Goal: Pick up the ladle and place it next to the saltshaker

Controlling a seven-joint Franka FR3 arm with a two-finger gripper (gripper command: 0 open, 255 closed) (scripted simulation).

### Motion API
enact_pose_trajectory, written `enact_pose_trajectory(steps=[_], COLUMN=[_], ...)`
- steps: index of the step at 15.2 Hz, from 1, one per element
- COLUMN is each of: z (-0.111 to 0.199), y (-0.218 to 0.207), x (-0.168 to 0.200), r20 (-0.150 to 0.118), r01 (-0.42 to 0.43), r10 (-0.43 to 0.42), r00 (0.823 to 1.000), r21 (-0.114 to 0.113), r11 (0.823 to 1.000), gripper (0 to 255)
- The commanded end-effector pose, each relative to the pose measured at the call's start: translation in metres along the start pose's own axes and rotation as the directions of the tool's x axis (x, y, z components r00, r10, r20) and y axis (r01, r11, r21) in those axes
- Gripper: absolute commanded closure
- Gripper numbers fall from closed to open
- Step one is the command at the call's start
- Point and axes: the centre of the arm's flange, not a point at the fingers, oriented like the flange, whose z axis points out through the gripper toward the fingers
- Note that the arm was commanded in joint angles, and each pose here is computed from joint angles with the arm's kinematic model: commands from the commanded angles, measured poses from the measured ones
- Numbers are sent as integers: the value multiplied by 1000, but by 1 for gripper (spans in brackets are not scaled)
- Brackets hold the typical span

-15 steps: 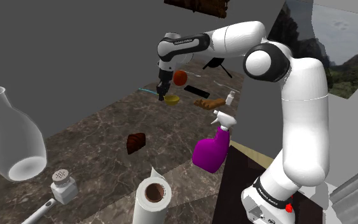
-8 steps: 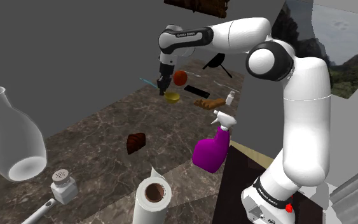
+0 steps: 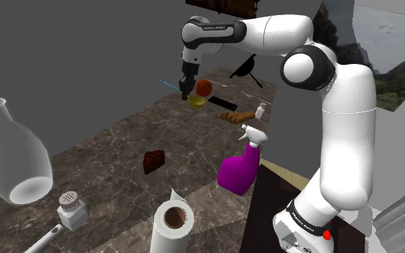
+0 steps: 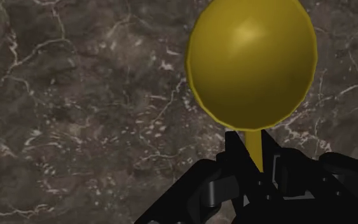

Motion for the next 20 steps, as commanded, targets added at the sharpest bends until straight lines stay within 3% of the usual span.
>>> enact_pose_trajectory(steps=[1, 15, 20], z=[-10, -78, -66], y=[-2, -14, -77], x=[-2, -8, -23], r20=[1, 1, 1], r01=[0, 0, 0], r10=[0, 0, 0], r00=[1000, 1000, 1000], r21=[0, 0, 0], r11=[1000, 1000, 1000], gripper=[255, 255, 255])
